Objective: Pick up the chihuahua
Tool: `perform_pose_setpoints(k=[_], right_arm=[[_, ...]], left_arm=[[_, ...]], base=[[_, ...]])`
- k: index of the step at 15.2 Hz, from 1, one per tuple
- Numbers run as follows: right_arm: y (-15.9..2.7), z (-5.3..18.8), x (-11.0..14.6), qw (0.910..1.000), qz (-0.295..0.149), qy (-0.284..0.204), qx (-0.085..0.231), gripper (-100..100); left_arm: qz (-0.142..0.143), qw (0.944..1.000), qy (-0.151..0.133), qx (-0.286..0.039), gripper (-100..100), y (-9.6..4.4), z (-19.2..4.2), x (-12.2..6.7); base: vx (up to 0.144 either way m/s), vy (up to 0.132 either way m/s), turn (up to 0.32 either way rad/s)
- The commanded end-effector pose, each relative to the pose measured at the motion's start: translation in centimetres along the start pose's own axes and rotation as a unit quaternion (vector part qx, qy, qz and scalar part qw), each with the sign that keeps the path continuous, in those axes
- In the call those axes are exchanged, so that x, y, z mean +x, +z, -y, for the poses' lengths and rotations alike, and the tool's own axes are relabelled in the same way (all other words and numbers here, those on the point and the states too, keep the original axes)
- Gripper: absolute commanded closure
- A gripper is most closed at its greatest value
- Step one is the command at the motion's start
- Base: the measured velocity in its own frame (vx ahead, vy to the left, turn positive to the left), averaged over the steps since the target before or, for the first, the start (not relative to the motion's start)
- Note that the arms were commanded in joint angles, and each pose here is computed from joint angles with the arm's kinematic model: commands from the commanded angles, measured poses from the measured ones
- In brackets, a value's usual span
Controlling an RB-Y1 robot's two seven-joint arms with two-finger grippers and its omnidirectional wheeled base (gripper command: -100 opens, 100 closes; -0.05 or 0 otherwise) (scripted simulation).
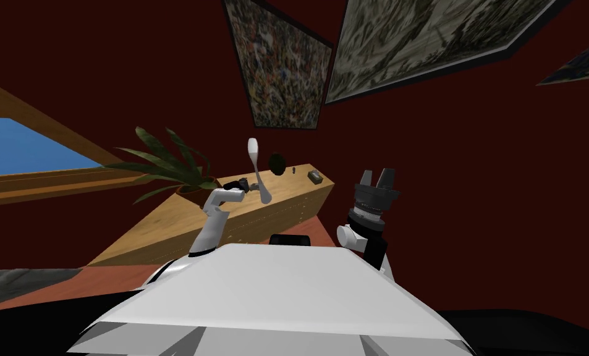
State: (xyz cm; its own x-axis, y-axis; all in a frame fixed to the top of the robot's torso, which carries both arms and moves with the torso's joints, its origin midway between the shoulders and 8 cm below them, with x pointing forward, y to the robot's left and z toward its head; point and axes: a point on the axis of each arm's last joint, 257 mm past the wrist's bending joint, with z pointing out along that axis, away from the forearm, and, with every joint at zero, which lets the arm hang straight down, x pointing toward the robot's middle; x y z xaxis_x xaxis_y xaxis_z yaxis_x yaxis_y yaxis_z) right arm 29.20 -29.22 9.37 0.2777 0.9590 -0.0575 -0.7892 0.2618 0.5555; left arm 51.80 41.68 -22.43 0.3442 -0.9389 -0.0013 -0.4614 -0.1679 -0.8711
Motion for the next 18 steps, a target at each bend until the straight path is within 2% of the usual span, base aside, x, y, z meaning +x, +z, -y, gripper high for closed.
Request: perform_pose_setpoints(k=[1,9,13,15,18], right_arm=[[0.0,0.0,0.0,1.0,0.0,0.0,0.0,0],[0.0,0.0,0.0,1.0,0.0,0.0,0.0,0],[0.0,0.0,0.0,1.0,0.0,0.0,0.0,0],[0.0,0.0,0.0,1.0,0.0,0.0,0.0,0],[0.0,0.0,0.0,1.0,0.0,0.0,0.0,0]], left_arm=[[0.007,0.9997,-0.013,-0.02,-100,0.3,-0.5,-0.2],[0.028,0.9957,-0.042,-0.078,-100,0.7,-2.1,-0.8],[0.038,0.9921,-0.057,-0.105,-100,0.8,-2.8,-1.0],[0.045,0.9886,-0.069,-0.125,-100,0.7,-3.3,-1.1],[0.05,0.986,-0.077,-0.139,-100,0.7,-3.6,-1.1]], base=[[-0.018,0.024,-0.092],[-0.019,0.025,-0.093],[-0.017,0.03,-0.088],[-0.014,0.024,-0.088],[-0.011,0.023,-0.072]])
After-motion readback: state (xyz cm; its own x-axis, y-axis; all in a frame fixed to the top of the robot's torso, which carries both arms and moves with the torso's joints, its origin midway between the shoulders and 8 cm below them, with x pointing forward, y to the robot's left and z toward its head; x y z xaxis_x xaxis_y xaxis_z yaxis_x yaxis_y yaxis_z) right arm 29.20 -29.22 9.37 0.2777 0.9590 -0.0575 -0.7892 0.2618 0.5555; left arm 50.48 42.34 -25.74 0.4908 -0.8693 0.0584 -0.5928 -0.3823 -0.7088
